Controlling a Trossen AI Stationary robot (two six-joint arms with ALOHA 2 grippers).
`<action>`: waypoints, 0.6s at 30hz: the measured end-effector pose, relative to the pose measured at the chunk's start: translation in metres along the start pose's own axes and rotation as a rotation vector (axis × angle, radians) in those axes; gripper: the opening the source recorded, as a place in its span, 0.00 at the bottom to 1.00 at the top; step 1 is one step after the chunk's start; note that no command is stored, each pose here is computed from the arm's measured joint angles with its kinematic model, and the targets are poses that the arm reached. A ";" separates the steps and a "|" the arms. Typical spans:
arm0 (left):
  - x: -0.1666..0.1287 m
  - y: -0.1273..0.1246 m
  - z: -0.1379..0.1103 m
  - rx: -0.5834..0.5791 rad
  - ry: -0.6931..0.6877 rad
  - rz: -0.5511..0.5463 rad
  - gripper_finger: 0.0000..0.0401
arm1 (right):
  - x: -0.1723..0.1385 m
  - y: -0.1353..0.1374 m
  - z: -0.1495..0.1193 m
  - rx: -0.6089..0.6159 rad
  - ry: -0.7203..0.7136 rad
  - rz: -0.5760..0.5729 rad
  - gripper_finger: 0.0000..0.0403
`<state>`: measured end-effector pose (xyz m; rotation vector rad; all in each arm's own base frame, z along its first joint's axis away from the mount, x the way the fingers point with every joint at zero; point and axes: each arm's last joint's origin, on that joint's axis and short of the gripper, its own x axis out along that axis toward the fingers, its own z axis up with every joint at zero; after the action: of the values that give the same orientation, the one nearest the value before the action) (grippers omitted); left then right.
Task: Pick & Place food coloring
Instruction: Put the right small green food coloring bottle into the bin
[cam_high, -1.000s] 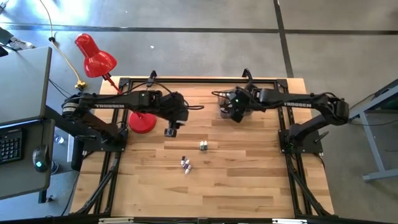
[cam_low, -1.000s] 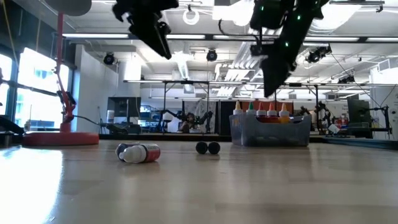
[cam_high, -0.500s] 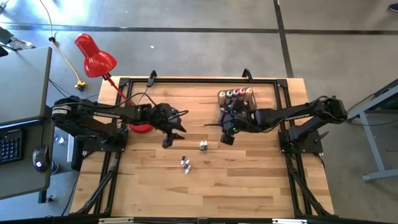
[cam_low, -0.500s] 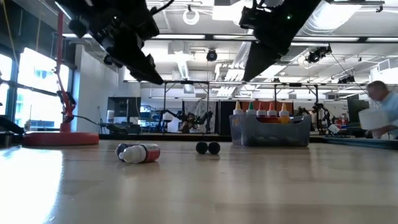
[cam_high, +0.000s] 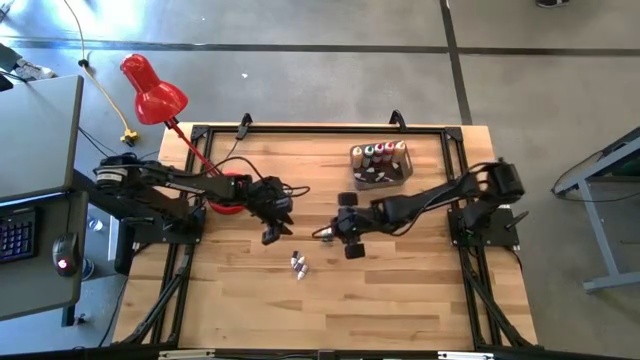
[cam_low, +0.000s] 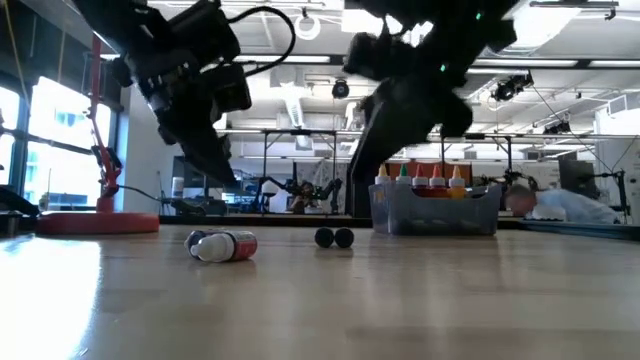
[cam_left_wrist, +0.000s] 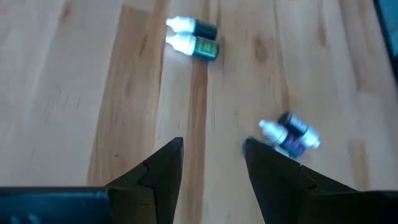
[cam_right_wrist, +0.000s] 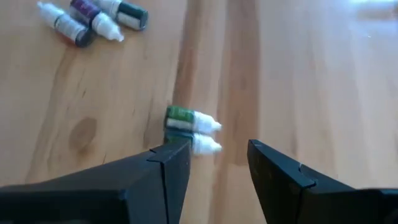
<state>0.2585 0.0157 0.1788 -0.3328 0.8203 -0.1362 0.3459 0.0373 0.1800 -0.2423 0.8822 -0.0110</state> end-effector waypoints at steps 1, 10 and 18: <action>0.002 0.001 -0.001 0.041 0.010 -0.007 0.43 | 0.006 0.003 -0.002 -0.024 0.013 0.008 0.38; 0.008 0.004 -0.003 0.163 0.027 0.027 0.43 | 0.038 0.010 -0.014 -0.237 0.041 0.099 0.38; 0.008 0.004 -0.003 0.162 0.027 0.040 0.43 | 0.041 -0.004 -0.011 -0.301 -0.039 0.193 0.38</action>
<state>0.2617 0.0172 0.1699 -0.1618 0.8360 -0.1692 0.3636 0.0270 0.1425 -0.4354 0.8642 0.3065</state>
